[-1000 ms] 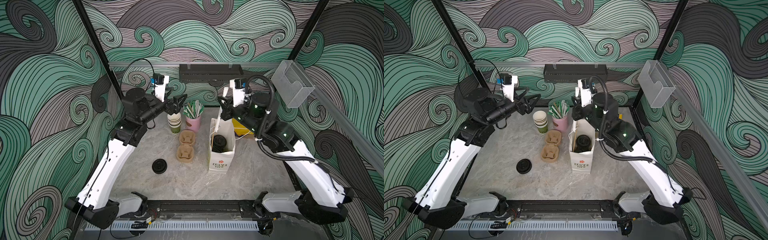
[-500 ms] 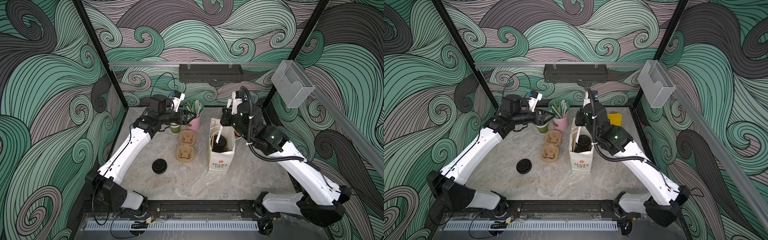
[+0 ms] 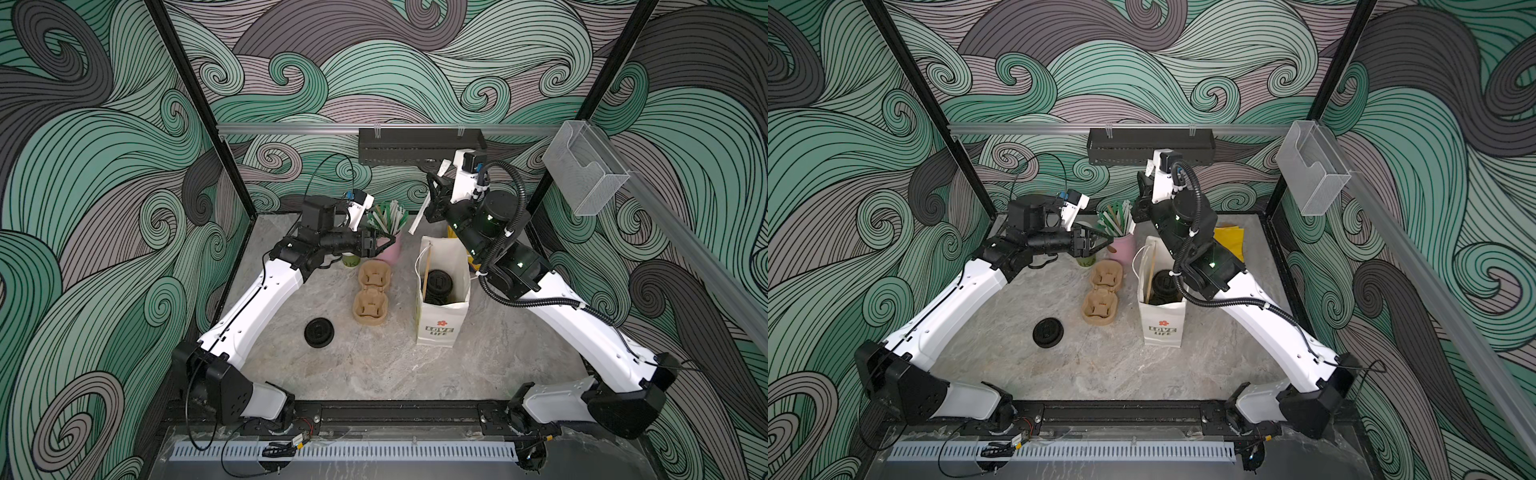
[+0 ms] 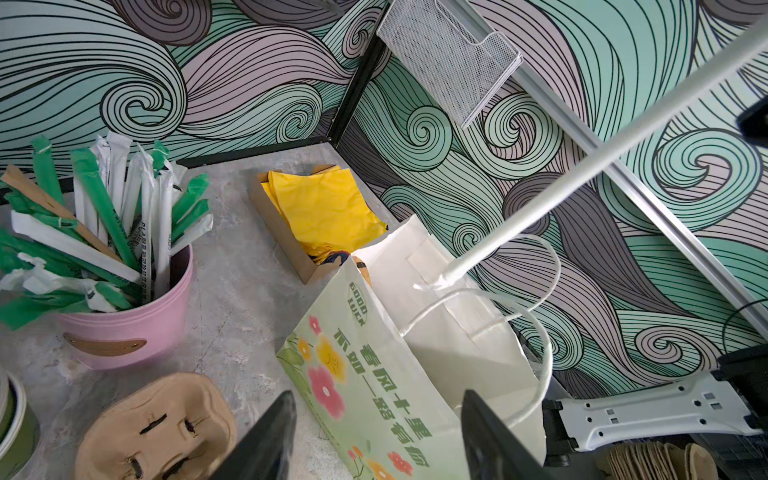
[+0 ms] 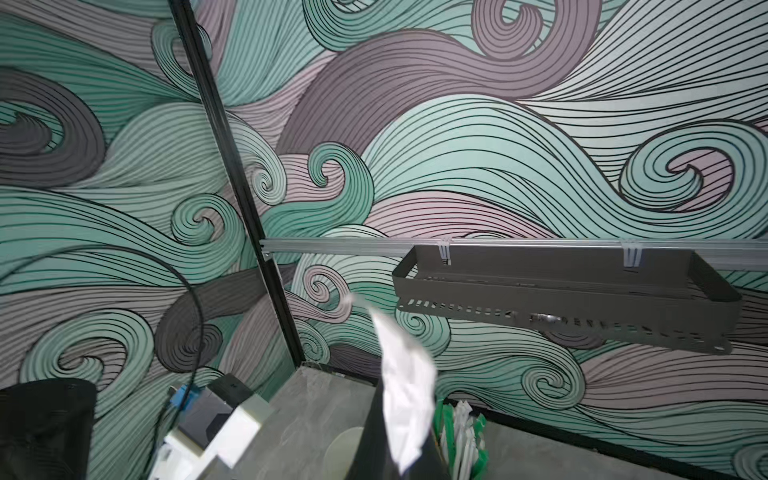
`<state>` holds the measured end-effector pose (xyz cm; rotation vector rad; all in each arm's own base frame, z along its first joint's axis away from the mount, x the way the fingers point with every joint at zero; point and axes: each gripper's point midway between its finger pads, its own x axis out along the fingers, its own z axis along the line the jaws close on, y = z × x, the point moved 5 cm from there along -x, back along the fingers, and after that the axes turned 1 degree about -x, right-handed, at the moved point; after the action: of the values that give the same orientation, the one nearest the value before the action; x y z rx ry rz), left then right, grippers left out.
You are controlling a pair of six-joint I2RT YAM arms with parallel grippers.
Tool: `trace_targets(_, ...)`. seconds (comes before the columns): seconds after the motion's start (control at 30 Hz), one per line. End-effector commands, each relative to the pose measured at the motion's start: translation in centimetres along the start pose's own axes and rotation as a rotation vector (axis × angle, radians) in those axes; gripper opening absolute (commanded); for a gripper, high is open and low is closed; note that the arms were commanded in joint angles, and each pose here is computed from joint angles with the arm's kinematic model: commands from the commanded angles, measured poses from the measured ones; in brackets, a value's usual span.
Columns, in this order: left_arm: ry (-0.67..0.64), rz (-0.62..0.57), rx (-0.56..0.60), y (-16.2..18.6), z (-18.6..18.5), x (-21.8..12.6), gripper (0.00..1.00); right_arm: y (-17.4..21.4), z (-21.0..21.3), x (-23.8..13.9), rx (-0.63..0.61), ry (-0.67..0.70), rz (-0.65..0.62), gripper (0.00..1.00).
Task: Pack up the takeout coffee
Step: 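Lower the white straw into the white bag with the right gripper while left withdraws, then release the straw and move the right gripper to the yellow napkins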
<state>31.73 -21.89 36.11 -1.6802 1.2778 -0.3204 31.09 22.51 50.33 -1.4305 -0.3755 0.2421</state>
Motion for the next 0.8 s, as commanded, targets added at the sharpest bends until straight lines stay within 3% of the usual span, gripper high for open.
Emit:
trace_targets(0.0, 0.023, -0.043, 0.050, -1.0, -1.3, -0.9, 0.65, -2.8, -3.7, -3.9, -0.096, 0.204, 0.052, 0.00)
trace_targets(0.17, 0.050, -0.052, 0.049, -1.1, -1.6, -0.7, 0.65, -0.6, -6.4, -8.4, -0.031, 0.342, 0.315, 0.00)
trace_targets(0.33, 0.051, -0.039, 0.049, -0.9, -1.3, -0.3, 0.65, 4.3, -4.9, -7.8, 0.158, 0.311, 0.539, 0.00)
trace_targets(0.47, 0.017, -0.032, 0.036, -1.0, -0.8, -0.2, 0.64, 9.0, -4.7, -6.7, 0.262, 0.343, 0.583, 0.00)
trace_targets(0.63, 0.021, -0.039, 0.029, -1.2, -1.0, -0.3, 0.64, 12.7, -3.9, -4.8, 0.303, 0.309, 0.640, 0.00)
trace_targets(0.77, 0.017, -0.039, 0.038, -1.2, -1.1, -0.4, 0.64, 15.8, -3.6, -5.6, 0.338, 0.305, 0.754, 0.00)
